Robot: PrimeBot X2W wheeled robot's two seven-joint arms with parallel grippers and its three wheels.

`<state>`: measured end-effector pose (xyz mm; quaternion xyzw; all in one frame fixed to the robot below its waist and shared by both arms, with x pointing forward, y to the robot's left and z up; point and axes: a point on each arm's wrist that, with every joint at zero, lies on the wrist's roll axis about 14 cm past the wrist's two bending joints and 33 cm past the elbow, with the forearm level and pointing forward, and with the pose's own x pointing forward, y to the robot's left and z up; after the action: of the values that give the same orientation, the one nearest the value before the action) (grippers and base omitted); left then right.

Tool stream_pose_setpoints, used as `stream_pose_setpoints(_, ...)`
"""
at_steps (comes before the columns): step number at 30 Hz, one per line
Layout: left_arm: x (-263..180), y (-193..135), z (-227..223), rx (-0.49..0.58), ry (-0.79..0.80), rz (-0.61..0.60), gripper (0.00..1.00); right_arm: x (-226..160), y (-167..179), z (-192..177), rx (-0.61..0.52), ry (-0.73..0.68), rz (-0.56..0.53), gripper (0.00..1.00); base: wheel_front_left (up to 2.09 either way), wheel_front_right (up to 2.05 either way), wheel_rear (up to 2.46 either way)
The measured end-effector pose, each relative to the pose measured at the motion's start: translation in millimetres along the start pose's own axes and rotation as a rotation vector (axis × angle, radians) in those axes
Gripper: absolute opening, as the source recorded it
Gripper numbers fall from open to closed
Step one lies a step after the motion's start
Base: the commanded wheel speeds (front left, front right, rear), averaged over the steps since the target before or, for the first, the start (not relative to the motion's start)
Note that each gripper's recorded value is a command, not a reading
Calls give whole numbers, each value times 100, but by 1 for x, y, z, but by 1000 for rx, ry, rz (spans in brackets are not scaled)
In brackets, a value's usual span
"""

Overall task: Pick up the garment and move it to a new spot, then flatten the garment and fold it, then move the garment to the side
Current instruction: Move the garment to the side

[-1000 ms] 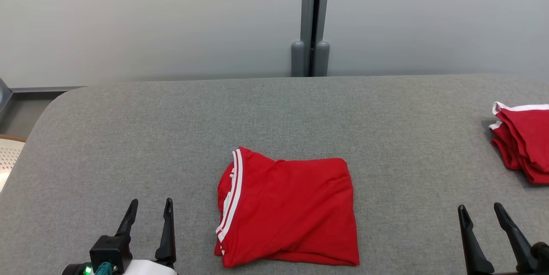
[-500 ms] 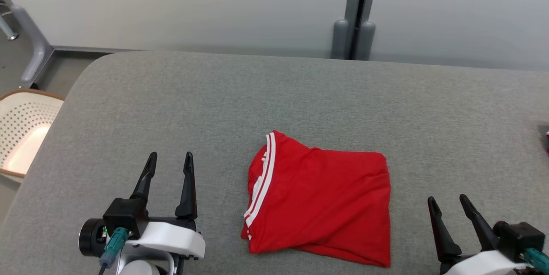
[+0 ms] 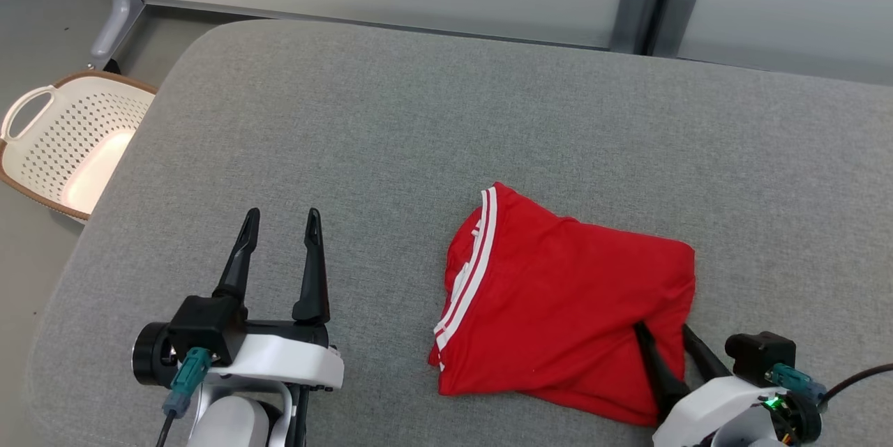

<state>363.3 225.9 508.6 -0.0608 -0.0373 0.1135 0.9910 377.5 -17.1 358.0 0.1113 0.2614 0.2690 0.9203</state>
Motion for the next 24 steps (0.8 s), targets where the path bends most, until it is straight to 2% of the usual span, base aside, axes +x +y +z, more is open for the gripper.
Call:
stream_pose_setpoints(11, 14, -25, -3, 11, -5, -70, 100, -11, -16, 8, -39, -57, -6, 0, 0, 0, 0)
stream_pose_setpoints(17, 29, -69, -5, -13, -19, -192, 100, -43, -64, 27, -131, -91, -102, 0, 0, 0, 0)
stream_pose_setpoints(24, 47, -143, -9, -50, -33, -383, 100, -95, -134, 61, -218, -135, -275, 0, 0, 0, 0)
